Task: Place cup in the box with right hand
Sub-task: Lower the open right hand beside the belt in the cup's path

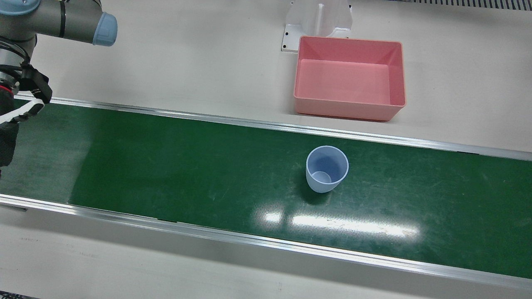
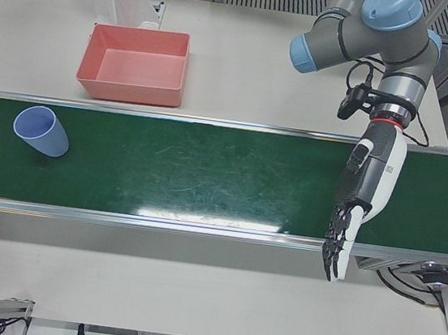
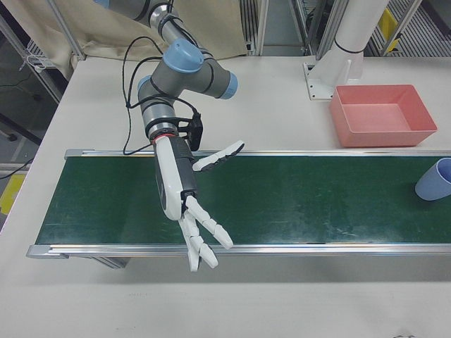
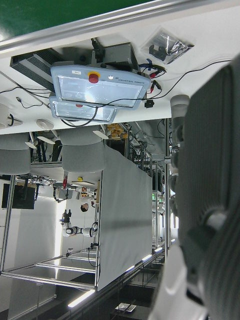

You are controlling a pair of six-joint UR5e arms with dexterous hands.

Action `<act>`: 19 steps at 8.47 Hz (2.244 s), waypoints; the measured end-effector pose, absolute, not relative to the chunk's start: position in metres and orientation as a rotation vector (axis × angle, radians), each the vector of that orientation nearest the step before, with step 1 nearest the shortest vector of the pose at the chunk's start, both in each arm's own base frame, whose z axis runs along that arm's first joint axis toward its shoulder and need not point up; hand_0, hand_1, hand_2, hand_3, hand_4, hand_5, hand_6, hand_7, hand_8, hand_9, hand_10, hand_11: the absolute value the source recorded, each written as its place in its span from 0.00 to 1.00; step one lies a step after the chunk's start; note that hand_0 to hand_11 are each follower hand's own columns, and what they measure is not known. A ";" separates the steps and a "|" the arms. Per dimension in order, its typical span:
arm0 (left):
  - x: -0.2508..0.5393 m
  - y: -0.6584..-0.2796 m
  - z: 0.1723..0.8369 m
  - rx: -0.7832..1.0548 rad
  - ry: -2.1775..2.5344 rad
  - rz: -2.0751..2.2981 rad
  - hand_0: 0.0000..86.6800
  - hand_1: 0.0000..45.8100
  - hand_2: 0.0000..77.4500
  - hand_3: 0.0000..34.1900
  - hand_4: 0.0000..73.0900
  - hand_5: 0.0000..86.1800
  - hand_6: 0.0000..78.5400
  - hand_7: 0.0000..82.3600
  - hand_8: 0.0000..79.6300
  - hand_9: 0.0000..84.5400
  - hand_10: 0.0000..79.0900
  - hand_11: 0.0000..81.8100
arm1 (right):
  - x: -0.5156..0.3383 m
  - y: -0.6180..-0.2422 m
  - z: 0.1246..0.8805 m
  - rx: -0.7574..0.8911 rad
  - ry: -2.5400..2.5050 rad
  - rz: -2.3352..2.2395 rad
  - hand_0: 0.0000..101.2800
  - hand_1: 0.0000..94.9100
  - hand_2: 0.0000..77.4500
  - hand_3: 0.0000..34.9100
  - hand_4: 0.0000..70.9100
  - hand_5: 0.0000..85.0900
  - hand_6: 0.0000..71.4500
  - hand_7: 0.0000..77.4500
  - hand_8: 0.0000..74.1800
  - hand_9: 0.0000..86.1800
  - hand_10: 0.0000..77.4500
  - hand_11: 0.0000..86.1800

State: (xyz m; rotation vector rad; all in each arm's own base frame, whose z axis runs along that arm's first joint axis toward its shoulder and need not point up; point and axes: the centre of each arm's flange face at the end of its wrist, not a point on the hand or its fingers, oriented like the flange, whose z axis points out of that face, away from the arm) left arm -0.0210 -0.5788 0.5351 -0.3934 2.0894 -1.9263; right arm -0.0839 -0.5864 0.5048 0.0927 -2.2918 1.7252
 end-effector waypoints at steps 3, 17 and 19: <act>-0.021 -0.579 0.535 -0.393 2.090 -1.926 0.00 0.01 0.01 0.00 0.00 0.00 0.00 0.00 0.00 0.00 0.00 0.00 | -0.127 -0.571 0.478 0.087 -2.316 1.644 0.45 0.03 0.01 0.00 0.00 0.04 0.03 0.15 0.01 0.01 0.04 0.07; -0.021 -0.579 0.535 -0.393 2.090 -1.926 0.00 0.01 0.01 0.00 0.00 0.00 0.00 0.00 0.00 0.00 0.00 0.00 | -0.212 -0.496 0.438 0.152 -2.206 1.696 0.53 0.09 0.01 0.15 0.00 0.08 0.01 0.03 0.01 0.01 0.07 0.10; -0.021 -0.579 0.535 -0.393 2.090 -1.926 0.00 0.01 0.01 0.00 0.00 0.00 0.00 0.00 0.00 0.00 0.00 0.00 | -0.216 -0.495 0.436 0.146 -2.211 1.696 0.52 0.09 0.01 0.00 0.00 0.08 0.01 0.03 0.01 0.01 0.06 0.10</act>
